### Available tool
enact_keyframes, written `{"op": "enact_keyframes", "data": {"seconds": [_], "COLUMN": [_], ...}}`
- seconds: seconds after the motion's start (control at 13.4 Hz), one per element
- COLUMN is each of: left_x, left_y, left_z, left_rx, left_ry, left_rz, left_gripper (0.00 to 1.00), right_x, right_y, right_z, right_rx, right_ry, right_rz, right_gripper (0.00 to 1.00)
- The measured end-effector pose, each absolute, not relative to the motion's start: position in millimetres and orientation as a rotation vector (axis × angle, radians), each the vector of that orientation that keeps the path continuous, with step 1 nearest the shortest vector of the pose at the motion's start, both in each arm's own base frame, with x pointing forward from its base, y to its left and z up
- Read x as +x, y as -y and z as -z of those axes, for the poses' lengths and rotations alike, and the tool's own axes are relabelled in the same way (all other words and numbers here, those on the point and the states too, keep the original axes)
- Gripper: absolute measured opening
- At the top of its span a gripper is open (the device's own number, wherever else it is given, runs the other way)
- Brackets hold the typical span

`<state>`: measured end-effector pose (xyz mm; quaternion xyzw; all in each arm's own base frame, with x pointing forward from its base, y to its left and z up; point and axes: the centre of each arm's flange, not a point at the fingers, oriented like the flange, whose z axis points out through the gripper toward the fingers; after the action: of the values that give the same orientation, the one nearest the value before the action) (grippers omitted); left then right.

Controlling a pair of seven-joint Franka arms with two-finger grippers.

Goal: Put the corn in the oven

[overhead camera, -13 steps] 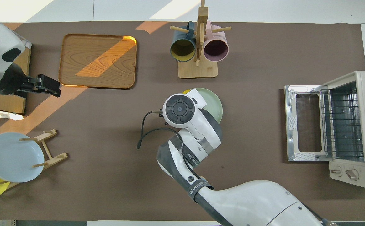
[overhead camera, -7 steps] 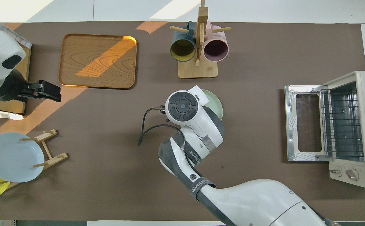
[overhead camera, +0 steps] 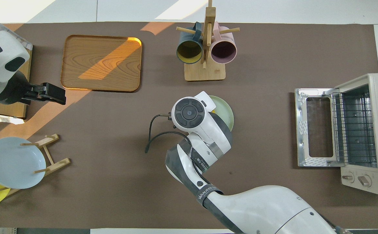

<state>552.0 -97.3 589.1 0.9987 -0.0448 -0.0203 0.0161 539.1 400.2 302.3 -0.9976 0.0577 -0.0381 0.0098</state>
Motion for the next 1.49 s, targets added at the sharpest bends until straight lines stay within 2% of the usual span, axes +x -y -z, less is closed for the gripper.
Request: {"op": "enact_keyframes", "data": {"seconds": [0.15,0.45,0.82,0.97,1.12,1.27,1.49], "left_x": [550,544,543,543,543,543,543], "left_y": [97,95,92,91,91,91,91], "left_z": [-589,-586,-590,-590,-590,-590,-590], "left_rx": [3.107,3.109,3.111,3.111,3.111,3.111,3.111], "left_ry": [0.139,0.137,0.13,0.128,0.127,0.127,0.127], "left_rz": [0.065,0.08,0.068,0.068,0.068,0.068,0.067], "left_gripper": [1.0,1.0,1.0,1.0,1.0,1.0,1.0], "right_x": [545,562,570,571,578,575,574], "right_y": [-394,-361,-228,-179,-135,-100,-75], "right_z": [-320,-384,-477,-477,-446,-419,-418], "right_rx": [-3.221,-3.343,-3.377,-3.363,-3.337,-3.332,-3.326], "right_ry": [-0.085,-0.127,-0.303,-0.355,-0.315,-0.275,-0.23], "right_rz": [0.078,-0.008,-0.194,-0.227,-0.19,-0.248,-0.273], "right_gripper": [0.06,0.03,0.03,0.03,0.03,0.03,0.03]}}
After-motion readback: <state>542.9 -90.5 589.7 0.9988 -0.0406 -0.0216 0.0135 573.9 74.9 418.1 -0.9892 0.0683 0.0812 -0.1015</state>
